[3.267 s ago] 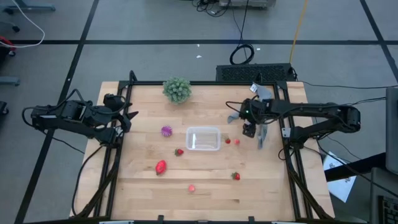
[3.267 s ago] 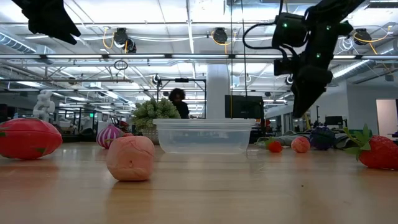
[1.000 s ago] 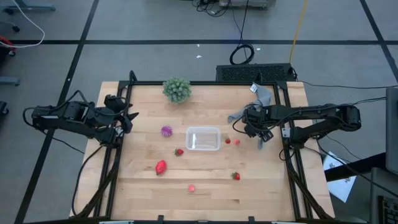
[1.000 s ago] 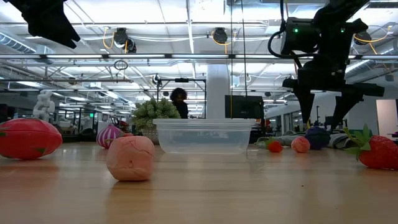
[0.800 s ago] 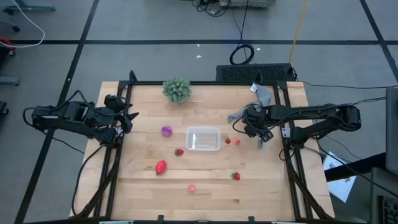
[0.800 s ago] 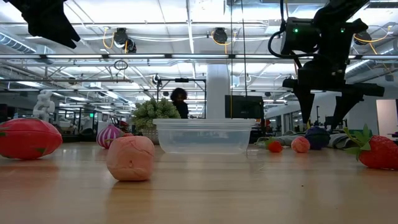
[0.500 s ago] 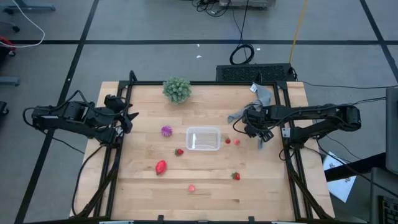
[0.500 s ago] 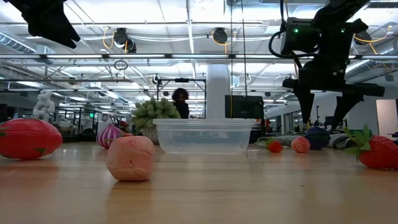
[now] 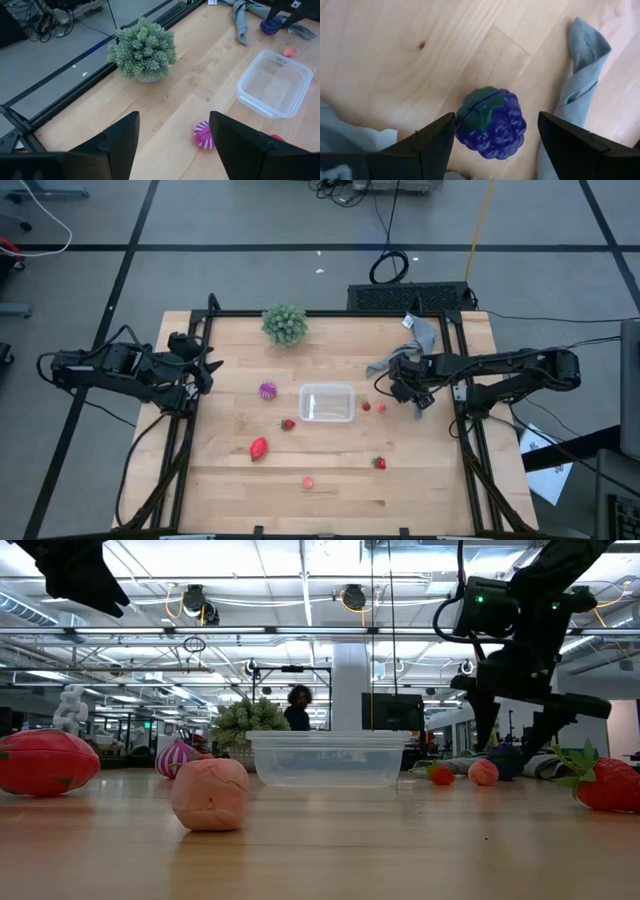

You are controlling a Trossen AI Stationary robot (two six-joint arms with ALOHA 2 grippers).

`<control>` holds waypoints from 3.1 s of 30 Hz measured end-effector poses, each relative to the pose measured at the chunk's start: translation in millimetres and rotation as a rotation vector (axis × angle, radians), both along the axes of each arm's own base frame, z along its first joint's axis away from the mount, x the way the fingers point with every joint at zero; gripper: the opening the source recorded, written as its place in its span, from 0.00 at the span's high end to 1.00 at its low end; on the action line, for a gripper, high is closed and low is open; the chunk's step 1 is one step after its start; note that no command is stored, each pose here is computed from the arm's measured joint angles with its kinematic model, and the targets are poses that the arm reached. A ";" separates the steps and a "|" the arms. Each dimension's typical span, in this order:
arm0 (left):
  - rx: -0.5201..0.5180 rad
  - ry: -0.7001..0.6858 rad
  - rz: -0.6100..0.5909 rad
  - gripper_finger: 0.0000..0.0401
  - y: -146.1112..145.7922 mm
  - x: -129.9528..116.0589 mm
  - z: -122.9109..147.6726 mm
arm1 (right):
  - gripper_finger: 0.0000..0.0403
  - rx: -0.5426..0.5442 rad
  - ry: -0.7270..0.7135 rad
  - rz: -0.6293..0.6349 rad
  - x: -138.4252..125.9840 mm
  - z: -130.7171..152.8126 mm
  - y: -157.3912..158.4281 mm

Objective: Pick and placing Produce into tupperware
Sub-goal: Put the grapes into the transparent container

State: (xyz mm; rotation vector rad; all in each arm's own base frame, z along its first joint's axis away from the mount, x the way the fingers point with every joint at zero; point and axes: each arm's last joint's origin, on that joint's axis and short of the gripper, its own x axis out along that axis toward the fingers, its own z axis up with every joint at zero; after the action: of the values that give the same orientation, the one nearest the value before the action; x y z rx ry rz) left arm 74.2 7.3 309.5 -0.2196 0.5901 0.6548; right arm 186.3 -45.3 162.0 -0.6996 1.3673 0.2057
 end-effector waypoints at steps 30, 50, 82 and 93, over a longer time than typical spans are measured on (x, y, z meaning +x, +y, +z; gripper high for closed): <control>0.005 0.000 -0.005 0.39 0.0 0.3 0.3 | 0.32 0.022 0.023 -0.062 -5.1 -4.1 1.0; 0.003 -0.006 -0.004 0.39 -0.1 0.6 0.6 | 0.32 0.007 -0.021 -0.060 -8.5 -19.0 1.6; 0.004 -0.005 -0.005 0.39 -0.1 0.7 0.6 | 0.47 -0.013 -0.047 -0.184 -8.9 -18.7 0.3; 0.004 -0.005 -0.005 0.39 -0.1 0.7 0.6 | 0.46 -0.020 -0.101 -0.196 -4.2 -17.0 -0.8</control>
State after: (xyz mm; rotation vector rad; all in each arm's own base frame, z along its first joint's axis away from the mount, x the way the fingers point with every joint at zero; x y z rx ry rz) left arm 74.9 7.2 310.1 -0.2164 0.5843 0.6504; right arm 182.1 -46.1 144.9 -0.5803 1.3327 0.0004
